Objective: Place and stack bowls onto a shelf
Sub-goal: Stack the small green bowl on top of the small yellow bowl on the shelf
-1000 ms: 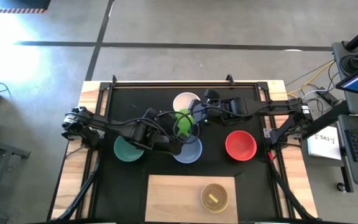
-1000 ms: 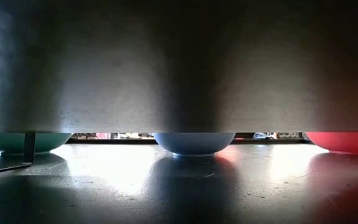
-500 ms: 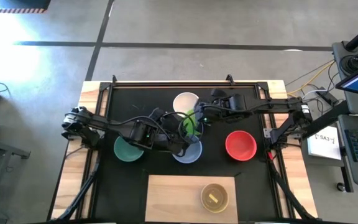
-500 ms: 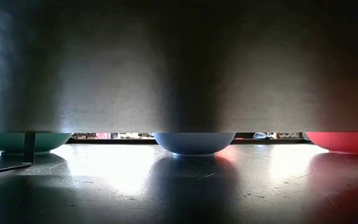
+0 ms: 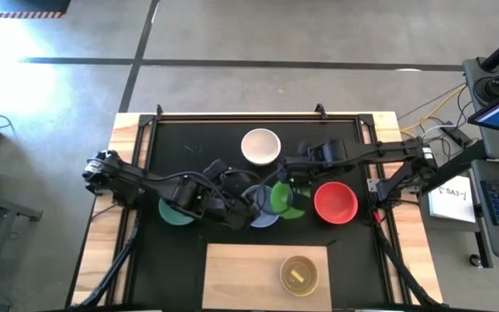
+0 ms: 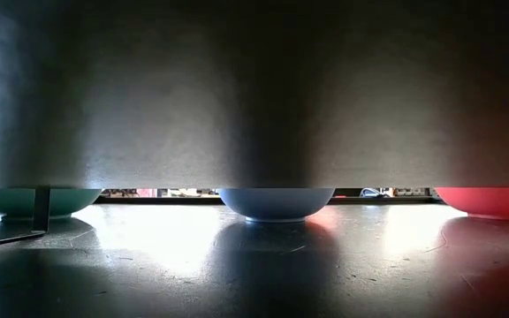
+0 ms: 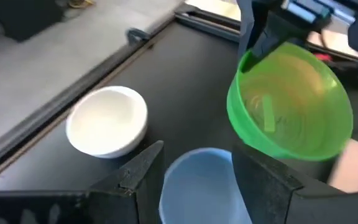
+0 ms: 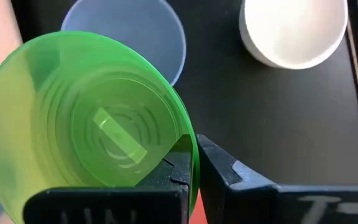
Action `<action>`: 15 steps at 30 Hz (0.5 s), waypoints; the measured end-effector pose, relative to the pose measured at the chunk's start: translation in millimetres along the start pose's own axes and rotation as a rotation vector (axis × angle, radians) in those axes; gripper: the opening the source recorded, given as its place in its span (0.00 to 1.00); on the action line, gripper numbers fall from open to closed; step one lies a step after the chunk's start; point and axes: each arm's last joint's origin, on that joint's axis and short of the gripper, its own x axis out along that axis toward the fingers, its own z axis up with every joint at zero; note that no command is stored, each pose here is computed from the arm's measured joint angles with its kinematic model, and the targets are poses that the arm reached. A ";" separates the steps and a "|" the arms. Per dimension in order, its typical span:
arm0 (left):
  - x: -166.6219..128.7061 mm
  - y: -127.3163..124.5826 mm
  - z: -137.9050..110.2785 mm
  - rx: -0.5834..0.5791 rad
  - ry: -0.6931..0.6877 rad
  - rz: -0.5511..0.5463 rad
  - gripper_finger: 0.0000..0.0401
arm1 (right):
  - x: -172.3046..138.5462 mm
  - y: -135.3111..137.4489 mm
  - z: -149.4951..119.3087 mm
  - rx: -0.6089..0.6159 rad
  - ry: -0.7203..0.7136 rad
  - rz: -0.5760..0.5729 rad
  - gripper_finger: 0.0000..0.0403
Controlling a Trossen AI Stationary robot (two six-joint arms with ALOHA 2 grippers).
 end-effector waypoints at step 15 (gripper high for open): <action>-36.5 -26.5 -22.8 0.001 0.081 -0.202 0.42 | -12.8 55.2 -32.9 -0.004 0.130 0.138 0.02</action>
